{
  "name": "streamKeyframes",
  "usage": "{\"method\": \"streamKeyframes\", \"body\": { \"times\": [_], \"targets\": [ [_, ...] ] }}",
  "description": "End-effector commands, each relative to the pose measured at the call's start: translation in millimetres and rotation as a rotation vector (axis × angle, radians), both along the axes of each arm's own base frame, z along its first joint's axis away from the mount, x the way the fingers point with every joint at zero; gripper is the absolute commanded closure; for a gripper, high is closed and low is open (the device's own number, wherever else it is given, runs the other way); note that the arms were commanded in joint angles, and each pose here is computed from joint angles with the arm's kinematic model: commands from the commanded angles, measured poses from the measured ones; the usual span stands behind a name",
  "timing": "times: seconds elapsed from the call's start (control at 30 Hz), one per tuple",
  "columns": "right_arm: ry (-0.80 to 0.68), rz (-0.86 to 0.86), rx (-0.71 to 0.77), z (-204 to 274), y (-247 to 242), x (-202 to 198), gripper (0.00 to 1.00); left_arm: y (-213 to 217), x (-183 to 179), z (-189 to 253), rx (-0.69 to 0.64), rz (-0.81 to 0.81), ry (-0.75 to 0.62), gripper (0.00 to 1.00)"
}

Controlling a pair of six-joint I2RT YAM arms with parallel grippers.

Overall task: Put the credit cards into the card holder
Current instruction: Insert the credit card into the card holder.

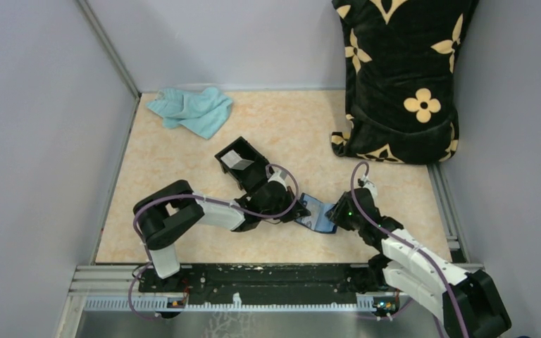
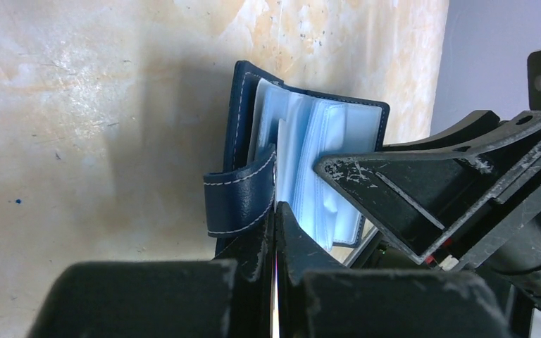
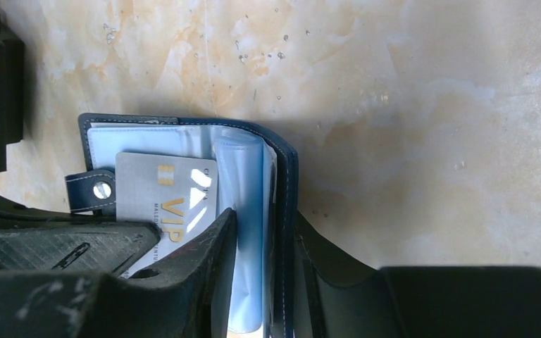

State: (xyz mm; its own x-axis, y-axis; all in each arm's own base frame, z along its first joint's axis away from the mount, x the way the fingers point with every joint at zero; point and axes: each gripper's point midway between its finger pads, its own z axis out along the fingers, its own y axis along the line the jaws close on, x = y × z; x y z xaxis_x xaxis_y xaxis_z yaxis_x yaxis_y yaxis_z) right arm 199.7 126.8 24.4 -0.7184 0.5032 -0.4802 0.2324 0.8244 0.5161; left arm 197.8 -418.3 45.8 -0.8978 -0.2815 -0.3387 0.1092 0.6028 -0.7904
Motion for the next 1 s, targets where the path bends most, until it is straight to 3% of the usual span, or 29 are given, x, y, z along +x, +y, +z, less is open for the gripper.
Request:
{"method": "streamKeyframes", "body": {
  "times": [0.0,0.37,0.97],
  "targets": [
    [-0.009,-0.012,0.025,3,-1,1,0.67,-2,1,-7,-0.015,0.035,-0.001,1.0],
    [-0.052,-0.025,-0.04,24,-13,7,0.39,1,1,-20,0.037,0.063,-0.003,1.0],
    [-0.13,-0.054,-0.027,53,-21,5,0.34,4,2,-24,0.06,0.076,-0.021,1.0]
  ]
}}
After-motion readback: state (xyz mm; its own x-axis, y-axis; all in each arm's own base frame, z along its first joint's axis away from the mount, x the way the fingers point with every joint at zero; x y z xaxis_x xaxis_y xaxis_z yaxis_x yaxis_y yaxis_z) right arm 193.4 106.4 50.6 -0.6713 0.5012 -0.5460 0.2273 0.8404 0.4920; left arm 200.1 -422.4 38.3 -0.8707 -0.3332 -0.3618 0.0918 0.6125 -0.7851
